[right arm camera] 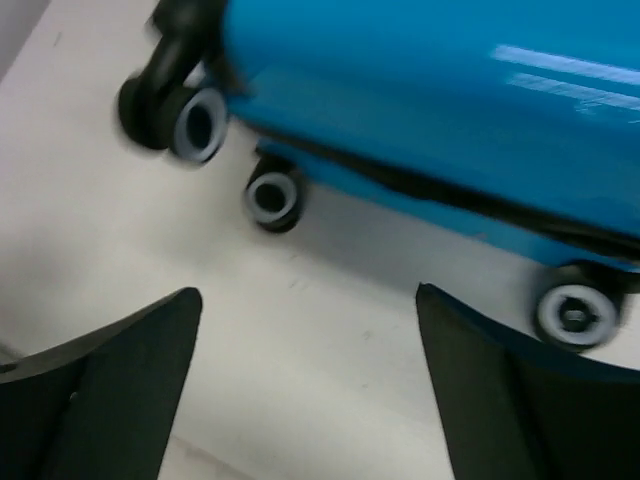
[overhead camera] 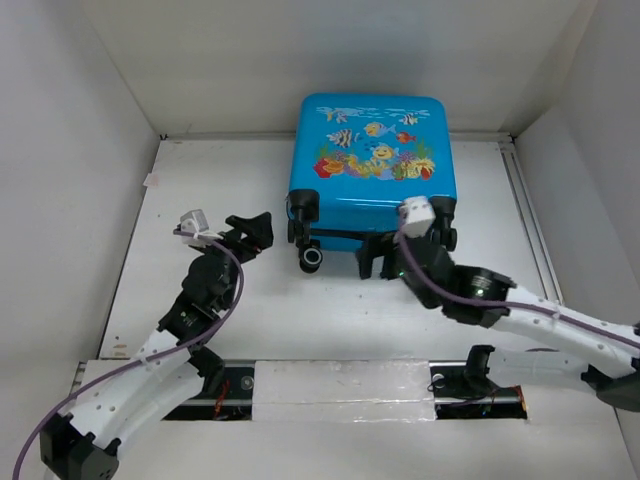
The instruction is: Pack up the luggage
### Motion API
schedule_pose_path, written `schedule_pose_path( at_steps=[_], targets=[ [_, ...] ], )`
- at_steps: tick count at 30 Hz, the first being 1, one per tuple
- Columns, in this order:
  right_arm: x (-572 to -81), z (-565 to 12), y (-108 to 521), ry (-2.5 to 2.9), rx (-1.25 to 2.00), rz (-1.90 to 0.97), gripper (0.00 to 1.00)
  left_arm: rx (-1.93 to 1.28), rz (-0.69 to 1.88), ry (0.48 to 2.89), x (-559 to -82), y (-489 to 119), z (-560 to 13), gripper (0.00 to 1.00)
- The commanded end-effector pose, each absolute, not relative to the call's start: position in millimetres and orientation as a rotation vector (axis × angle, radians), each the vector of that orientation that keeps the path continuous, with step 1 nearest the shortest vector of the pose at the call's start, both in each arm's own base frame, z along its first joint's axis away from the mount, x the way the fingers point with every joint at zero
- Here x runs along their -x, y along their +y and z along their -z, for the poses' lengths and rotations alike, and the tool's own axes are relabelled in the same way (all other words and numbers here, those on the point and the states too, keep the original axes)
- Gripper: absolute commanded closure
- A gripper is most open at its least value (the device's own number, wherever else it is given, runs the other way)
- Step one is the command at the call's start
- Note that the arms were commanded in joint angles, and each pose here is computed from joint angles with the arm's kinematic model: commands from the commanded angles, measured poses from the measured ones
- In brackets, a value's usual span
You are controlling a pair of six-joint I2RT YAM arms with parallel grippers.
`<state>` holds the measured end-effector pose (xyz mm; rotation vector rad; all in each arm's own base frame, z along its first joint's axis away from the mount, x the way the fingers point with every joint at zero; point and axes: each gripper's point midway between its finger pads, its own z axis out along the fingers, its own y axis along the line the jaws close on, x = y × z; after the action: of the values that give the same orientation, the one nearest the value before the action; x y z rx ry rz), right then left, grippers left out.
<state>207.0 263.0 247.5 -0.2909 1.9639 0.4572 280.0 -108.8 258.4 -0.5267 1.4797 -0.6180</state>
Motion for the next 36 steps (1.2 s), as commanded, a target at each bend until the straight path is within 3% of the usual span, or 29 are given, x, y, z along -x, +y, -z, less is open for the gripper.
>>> schedule_pose_path(
  at_steps=[1,5,11,20,24,25,26,28,30,36],
  targets=[
    [-236.7,-269.6,161.0,1.922,-0.084,-0.155,0.02,0.485,0.703,1.619,-263.3,-127.9,-249.2,0.00],
    [-261.3,-263.3,105.2,1.901,-0.191,-0.094,0.00,0.413,0.852,1.621,-245.1,-143.9,-246.4,0.00],
    [-286.6,-243.0,62.5,1.981,-0.236,0.013,0.00,0.405,0.840,1.659,-234.9,-139.0,-241.5,0.00],
    [-323.8,-204.2,82.4,2.117,-0.125,-0.117,0.00,0.389,0.868,1.589,-228.9,-134.4,-257.4,0.00],
    [-326.7,-178.6,94.0,2.153,-0.118,-0.175,0.20,0.374,0.889,1.586,-227.4,-137.7,-259.7,0.00],
    [-323.1,-172.3,98.7,2.174,-0.099,-0.204,0.33,0.367,0.895,1.589,-226.6,-139.1,-259.7,0.00],
    [-320.1,-163.9,102.0,2.185,-0.102,-0.214,0.60,0.367,0.905,1.571,-226.4,-138.9,-266.5,0.00],
    [-306.9,-157.1,113.2,2.180,-0.088,-0.258,0.91,0.350,0.927,1.567,-223.9,-141.8,-271.8,0.00],
    [-292.3,-166.0,121.4,2.146,-0.070,-0.302,1.00,0.341,0.949,1.541,-221.3,-142.3,-286.0,0.00],
    [-219.7,-178.6,152.9,2.113,0.021,-0.488,1.00,0.380,0.960,1.466,-217.4,-131.2,-309.6,0.00]
  ],
)
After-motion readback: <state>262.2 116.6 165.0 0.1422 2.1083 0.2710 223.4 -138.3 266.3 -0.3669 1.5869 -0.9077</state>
